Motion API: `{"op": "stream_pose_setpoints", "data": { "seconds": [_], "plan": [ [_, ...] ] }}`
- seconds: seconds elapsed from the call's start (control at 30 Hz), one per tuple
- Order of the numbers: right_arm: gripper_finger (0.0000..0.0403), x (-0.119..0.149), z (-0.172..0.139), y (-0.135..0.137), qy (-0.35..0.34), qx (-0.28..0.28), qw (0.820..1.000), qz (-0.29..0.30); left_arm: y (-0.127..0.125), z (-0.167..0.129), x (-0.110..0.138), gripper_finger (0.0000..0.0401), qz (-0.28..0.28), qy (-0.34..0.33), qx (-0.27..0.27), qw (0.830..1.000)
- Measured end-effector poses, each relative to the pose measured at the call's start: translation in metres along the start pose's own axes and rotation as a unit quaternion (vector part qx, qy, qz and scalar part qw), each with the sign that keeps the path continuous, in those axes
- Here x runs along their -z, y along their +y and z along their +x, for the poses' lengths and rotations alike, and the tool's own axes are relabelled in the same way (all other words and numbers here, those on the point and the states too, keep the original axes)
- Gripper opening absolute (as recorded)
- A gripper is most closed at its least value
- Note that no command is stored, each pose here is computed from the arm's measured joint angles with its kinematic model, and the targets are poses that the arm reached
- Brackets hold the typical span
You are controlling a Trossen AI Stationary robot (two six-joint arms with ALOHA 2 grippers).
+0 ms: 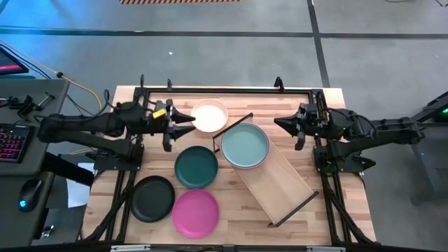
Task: Place and stack plates onto a shelf
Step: Stack the light pink plate on the blue plate
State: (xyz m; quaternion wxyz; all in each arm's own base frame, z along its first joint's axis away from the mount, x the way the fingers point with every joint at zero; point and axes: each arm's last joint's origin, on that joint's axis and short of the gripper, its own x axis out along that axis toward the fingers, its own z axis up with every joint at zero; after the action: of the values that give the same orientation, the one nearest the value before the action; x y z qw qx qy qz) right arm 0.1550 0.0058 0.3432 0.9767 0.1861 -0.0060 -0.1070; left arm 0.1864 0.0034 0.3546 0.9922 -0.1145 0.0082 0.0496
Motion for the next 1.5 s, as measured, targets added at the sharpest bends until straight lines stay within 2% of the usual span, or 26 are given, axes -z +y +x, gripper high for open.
{"op": "stream_pose_setpoints", "data": {
  "seconds": [0.43, 0.53, 0.67, 0.87, 1.07, 1.13, 1.23, 1.3, 1.33, 1.4, 1.5],
  "plan": [
    [0.0008, 0.005, 0.008, -0.001, 0.014, 0.013, 0.999, -0.035, 0.001, -0.001, -0.002, 0.0161, -0.028, -0.007, -0.001, 1.0],
    [0.0039, 0.003, 0.006, -0.002, 0.007, 0.014, 1.0, -0.026, 0.001, 0.001, -0.001, 0.0161, -0.028, -0.004, -0.003, 1.0],
    [0.0106, 0.001, 0.003, -0.003, -0.001, 0.022, 0.999, -0.029, 0.001, 0.001, -0.001, 0.0161, -0.024, -0.006, -0.003, 1.0],
    [0.0192, 0.001, 0.004, -0.002, 0.004, 0.009, 0.997, -0.072, 0.002, 0.001, -0.001, 0.0161, -0.033, -0.008, -0.008, 0.999],
    [0.0212, 0.001, 0.004, -0.001, 0.003, 0.003, 0.997, -0.078, 0.005, 0.008, 0.003, 0.0161, -0.073, -0.01, -0.058, 0.996],
    [0.0212, 0.001, 0.004, -0.001, 0.003, 0.003, 0.997, -0.083, 0.007, 0.011, 0.004, 0.0161, -0.089, -0.017, -0.1, 0.991],
    [0.0211, 0.001, 0.004, -0.001, 0.003, 0.003, 0.996, -0.088, 0.018, 0.023, 0.007, 0.0158, -0.102, -0.002, -0.186, 0.977],
    [0.0211, 0.001, 0.004, -0.002, 0.003, 0.004, 0.996, -0.088, 0.032, 0.033, 0.012, 0.0152, -0.108, 0.056, -0.24, 0.963],
    [0.0211, 0.001, 0.004, -0.002, 0.003, 0.004, 0.996, -0.088, 0.041, 0.038, 0.015, 0.0149, -0.121, 0.086, -0.273, 0.951],
    [0.0211, 0.001, 0.004, -0.002, 0.001, 0.011, 0.996, -0.088, 0.064, 0.046, 0.027, 0.0142, -0.159, 0.147, -0.344, 0.914],
    [0.0211, 0.001, 0.004, -0.003, 0.0, 0.021, 0.996, -0.089, 0.098, 0.051, 0.059, 0.0134, -0.219, 0.256, -0.418, 0.843]
  ]
}}
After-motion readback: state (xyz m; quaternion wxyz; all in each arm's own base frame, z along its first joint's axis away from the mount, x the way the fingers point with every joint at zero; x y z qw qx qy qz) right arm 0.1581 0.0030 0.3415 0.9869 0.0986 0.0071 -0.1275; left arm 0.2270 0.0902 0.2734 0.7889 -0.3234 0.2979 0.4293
